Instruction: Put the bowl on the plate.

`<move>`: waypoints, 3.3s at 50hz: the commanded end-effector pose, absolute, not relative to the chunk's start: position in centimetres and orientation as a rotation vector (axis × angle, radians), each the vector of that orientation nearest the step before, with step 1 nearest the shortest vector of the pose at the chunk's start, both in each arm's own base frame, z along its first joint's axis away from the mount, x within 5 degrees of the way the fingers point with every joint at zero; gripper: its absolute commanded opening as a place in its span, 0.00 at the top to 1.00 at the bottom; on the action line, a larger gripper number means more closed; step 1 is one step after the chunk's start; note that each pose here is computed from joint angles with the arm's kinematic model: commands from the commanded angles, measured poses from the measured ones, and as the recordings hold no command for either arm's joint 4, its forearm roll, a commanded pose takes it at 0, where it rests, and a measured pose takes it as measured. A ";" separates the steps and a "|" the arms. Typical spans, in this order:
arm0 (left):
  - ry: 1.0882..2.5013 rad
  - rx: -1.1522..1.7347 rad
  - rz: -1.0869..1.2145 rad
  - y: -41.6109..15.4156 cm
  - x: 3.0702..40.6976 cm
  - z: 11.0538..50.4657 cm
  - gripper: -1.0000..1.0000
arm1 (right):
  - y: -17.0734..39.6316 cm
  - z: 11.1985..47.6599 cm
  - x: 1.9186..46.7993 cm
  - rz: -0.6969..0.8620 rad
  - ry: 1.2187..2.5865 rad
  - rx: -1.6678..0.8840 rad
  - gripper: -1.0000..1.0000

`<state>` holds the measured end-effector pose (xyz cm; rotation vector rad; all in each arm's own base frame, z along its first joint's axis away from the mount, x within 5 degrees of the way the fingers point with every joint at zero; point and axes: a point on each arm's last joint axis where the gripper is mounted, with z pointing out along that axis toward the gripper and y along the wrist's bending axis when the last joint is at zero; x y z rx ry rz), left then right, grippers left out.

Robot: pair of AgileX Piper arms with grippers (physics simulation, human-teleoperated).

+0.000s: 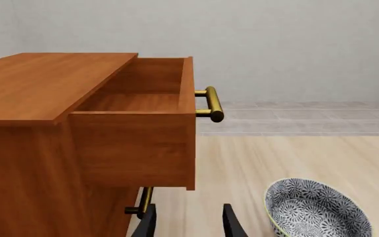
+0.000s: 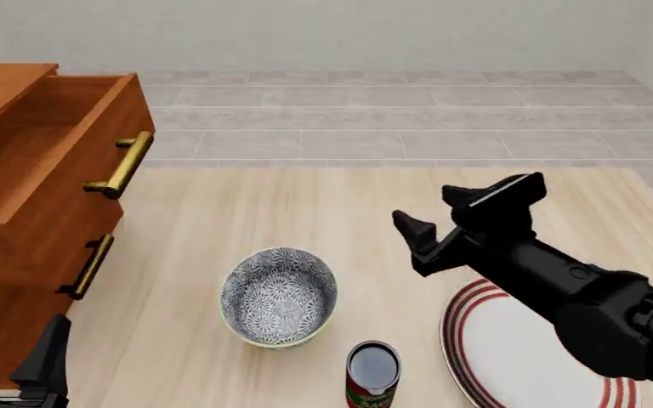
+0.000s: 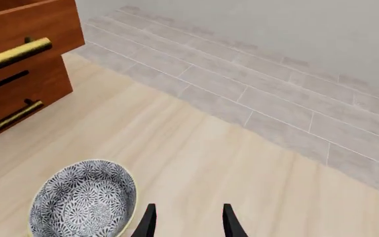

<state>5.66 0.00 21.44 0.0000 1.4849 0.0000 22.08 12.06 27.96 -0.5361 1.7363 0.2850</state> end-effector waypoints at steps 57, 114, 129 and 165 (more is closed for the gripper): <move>1.485 0.000 0.000 0.0 5.7 21.4 0.00 | 21.8 23.3 27.0 0.385 2.069 -0.733 0.00; 1.485 0.000 0.000 0.0 5.7 21.4 0.00 | 24.1 17.3 30.5 0.303 2.284 -0.812 0.00; 1.485 0.000 0.000 0.0 5.7 21.4 0.00 | 24.0 16.2 31.0 0.288 2.308 -0.813 0.00; 1.485 0.000 0.000 0.0 5.7 21.4 0.00 | 24.6 16.4 30.4 0.312 2.289 -0.813 1.00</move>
